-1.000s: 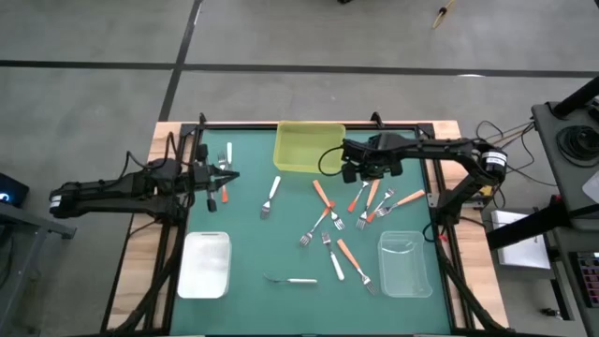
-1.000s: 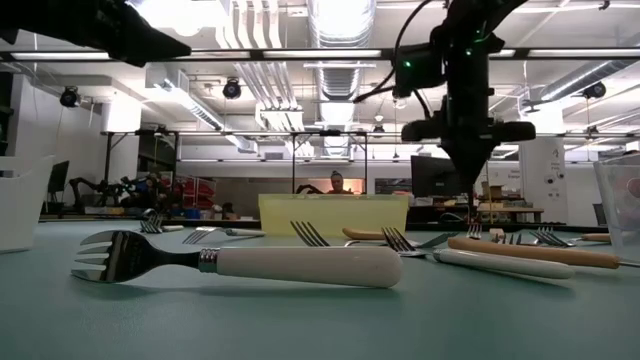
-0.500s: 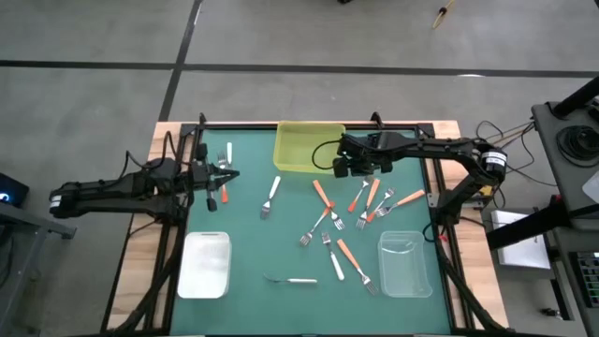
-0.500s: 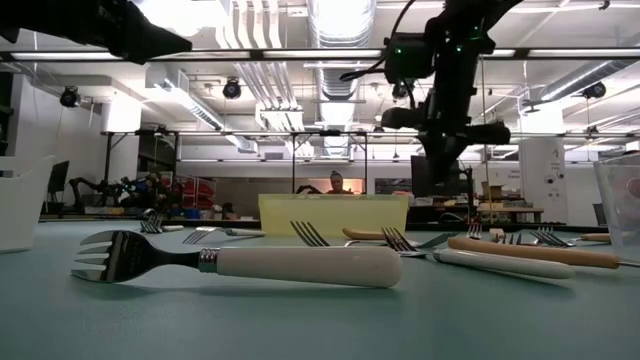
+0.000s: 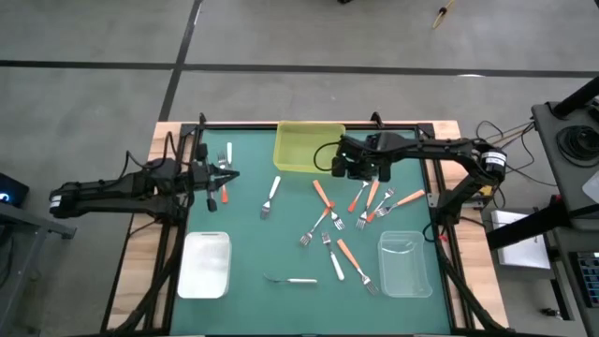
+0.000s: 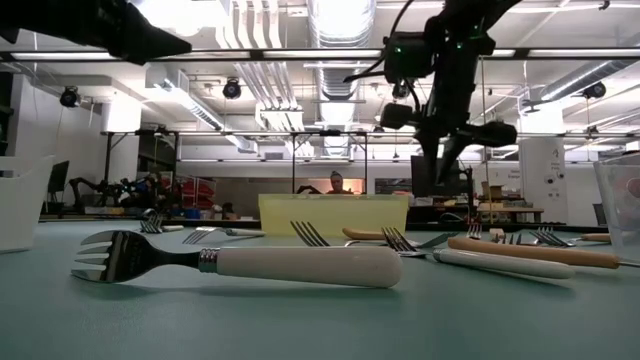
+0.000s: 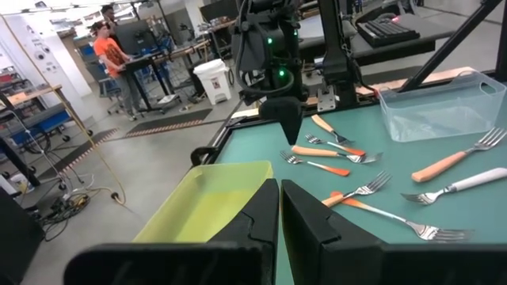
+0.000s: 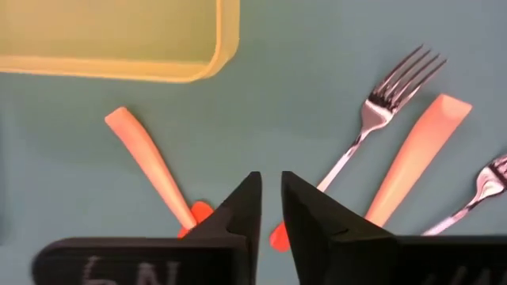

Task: Sort silverware by color (type)
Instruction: Put the orange fork into the transparent bin

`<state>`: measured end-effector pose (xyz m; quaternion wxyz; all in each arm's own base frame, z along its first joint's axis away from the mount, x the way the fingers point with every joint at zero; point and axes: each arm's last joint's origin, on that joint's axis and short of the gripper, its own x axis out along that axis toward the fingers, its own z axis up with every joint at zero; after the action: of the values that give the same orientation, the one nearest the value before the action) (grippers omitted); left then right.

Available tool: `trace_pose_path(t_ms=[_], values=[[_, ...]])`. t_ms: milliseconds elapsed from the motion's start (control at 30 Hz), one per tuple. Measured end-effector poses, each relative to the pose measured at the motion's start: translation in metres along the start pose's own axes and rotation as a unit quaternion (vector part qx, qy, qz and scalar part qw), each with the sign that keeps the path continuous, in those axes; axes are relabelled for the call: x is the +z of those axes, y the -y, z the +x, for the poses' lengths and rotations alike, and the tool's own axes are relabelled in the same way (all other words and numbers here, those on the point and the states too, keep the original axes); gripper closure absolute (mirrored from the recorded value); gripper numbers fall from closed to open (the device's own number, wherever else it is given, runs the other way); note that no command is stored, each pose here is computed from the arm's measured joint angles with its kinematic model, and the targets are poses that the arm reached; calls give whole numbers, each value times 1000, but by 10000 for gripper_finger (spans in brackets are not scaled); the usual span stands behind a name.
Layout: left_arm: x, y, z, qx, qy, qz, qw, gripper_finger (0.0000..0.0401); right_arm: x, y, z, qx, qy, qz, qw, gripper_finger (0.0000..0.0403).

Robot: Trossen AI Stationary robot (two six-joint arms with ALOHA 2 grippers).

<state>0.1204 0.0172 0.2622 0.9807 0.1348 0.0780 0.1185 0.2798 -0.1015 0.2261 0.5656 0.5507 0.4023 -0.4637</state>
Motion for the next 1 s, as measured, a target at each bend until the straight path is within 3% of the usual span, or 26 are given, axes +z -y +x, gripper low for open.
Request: trace_pose_path(t_ms=[433,1000], values=[[-1,0,0,-2,-7,2,1000,401,-6,1,0,-13,4,30,999,236],[-2,0,0,-2,-8,6,1000,401,-10,14,40,-92,-5,63,994,236]])
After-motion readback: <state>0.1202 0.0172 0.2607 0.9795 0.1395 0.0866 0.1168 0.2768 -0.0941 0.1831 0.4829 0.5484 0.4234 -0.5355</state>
